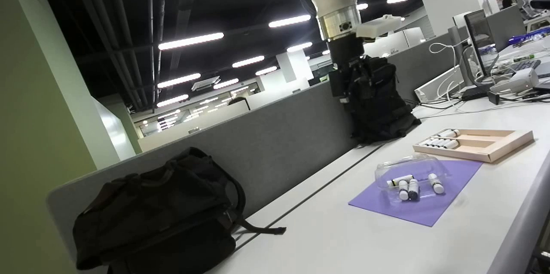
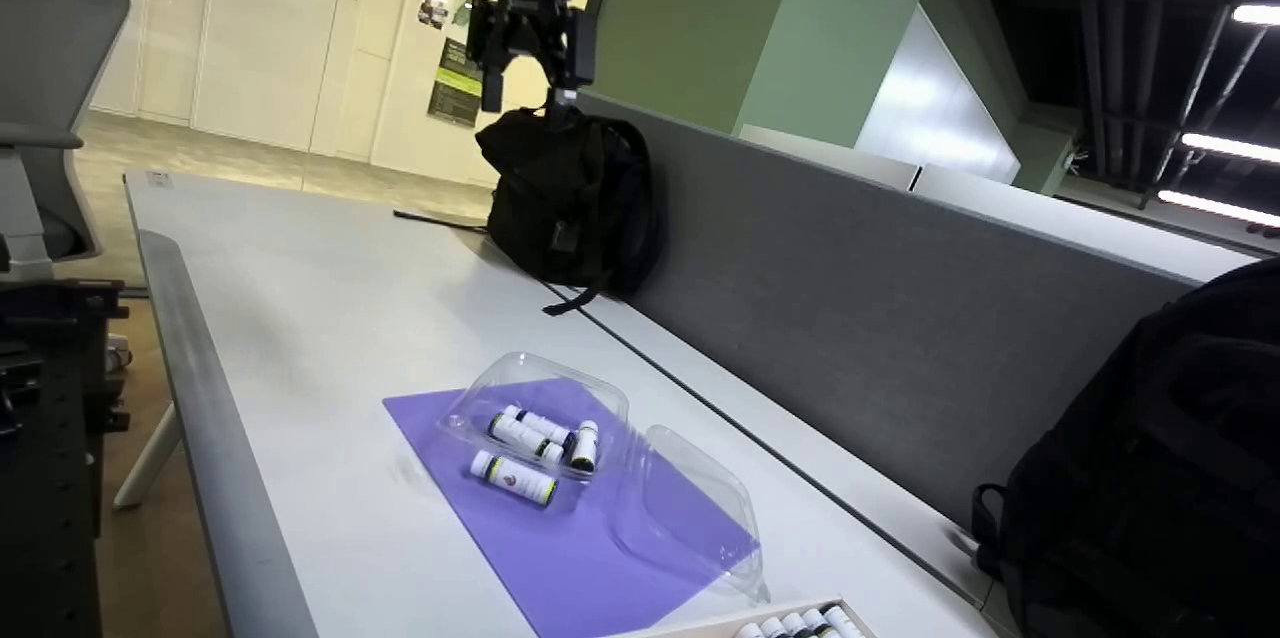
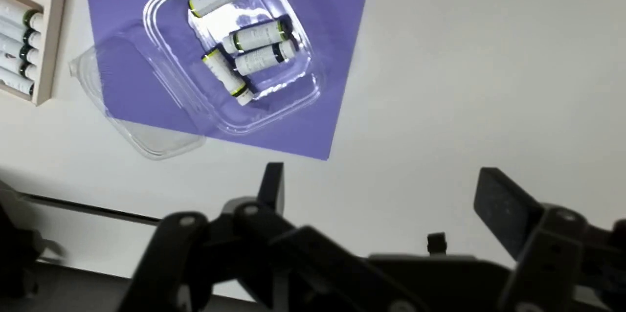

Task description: Move the bottle from the tray to the container

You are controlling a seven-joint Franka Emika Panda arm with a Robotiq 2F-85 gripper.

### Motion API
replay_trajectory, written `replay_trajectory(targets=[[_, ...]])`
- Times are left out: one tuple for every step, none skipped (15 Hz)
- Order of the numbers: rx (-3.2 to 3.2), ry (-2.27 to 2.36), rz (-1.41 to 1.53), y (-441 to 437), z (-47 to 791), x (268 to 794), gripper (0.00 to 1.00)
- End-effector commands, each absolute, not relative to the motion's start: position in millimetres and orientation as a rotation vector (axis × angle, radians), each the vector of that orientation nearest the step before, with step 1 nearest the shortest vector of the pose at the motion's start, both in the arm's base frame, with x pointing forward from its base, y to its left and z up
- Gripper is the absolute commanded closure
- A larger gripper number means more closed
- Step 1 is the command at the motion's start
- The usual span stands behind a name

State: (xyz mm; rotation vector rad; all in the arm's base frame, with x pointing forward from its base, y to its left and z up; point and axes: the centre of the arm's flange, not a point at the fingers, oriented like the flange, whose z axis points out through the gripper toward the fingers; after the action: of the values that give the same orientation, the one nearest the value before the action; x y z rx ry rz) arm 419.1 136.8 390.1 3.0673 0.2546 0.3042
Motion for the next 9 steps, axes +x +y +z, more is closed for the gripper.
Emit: replay_trajectory(targets=[[2.981, 0.495, 0.137, 81.6, 370.6, 462.2, 0.0], [2.945, 0.546, 0.081, 62.0, 366.7, 472.2, 0.0], [2.901, 0.588, 0.024, 42.2, 364.8, 482.8, 0.0], [2.848, 0.612, -0.03, 22.3, 363.8, 494.4, 0.0], [2.804, 0.611, -0.063, 4.4, 364.1, 504.9, 0.0], [2.769, 0.568, -0.073, -14.9, 366.3, 517.7, 0.0], [2.737, 0.496, -0.066, -29.9, 368.7, 528.4, 0.0], [2.788, 0.555, -0.043, -16.2, 361.4, 492.6, 0.0], [2.766, 0.537, -0.047, -29.7, 363.8, 502.7, 0.0]])
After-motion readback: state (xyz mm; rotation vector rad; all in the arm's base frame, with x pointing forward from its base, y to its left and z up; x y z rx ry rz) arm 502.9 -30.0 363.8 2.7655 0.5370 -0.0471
